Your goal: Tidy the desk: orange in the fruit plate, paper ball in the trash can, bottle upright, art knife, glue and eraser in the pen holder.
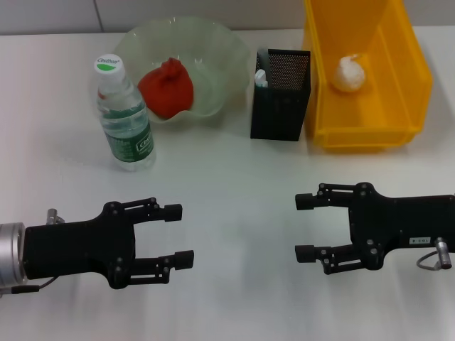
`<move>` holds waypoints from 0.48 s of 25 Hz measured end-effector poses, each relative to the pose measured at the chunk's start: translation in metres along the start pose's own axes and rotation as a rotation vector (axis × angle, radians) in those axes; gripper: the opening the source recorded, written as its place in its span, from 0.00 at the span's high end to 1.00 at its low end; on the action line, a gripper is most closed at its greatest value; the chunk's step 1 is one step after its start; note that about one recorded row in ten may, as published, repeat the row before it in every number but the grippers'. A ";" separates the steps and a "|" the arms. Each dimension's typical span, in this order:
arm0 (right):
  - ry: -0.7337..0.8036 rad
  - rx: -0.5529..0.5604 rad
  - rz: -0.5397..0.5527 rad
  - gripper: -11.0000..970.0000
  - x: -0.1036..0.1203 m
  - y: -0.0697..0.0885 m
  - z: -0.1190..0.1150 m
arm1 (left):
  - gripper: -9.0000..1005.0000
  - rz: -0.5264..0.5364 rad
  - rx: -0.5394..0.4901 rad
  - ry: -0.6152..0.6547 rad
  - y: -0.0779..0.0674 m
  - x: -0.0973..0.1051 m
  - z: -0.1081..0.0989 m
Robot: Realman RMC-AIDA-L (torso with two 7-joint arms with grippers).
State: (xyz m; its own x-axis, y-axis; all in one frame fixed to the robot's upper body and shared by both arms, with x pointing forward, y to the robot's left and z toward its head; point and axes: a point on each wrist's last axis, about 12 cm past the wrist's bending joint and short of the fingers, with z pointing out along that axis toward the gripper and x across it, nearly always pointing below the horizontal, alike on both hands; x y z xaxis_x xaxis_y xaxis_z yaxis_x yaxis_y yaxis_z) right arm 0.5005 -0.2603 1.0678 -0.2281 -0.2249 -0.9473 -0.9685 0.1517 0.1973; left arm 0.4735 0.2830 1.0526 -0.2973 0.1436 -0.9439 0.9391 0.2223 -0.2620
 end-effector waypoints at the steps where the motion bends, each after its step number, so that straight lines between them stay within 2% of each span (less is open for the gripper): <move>1: 0.000 0.000 0.000 0.16 0.000 0.000 0.000 | 0.22 0.000 0.000 0.000 0.000 0.000 0.000; 12: -0.001 -0.002 0.000 0.16 0.000 0.000 0.000 | 0.22 -0.016 0.003 0.003 0.002 -0.003 0.000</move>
State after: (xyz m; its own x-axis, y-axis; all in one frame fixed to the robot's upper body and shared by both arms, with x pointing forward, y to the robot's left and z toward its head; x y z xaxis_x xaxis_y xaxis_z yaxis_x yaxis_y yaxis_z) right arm 0.5004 -0.2601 1.0679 -0.2282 -0.2239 -0.9475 -0.9687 0.1498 0.1979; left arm 0.4764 0.2836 1.0548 -0.3129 0.1425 -0.9390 0.9346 0.2221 -0.2778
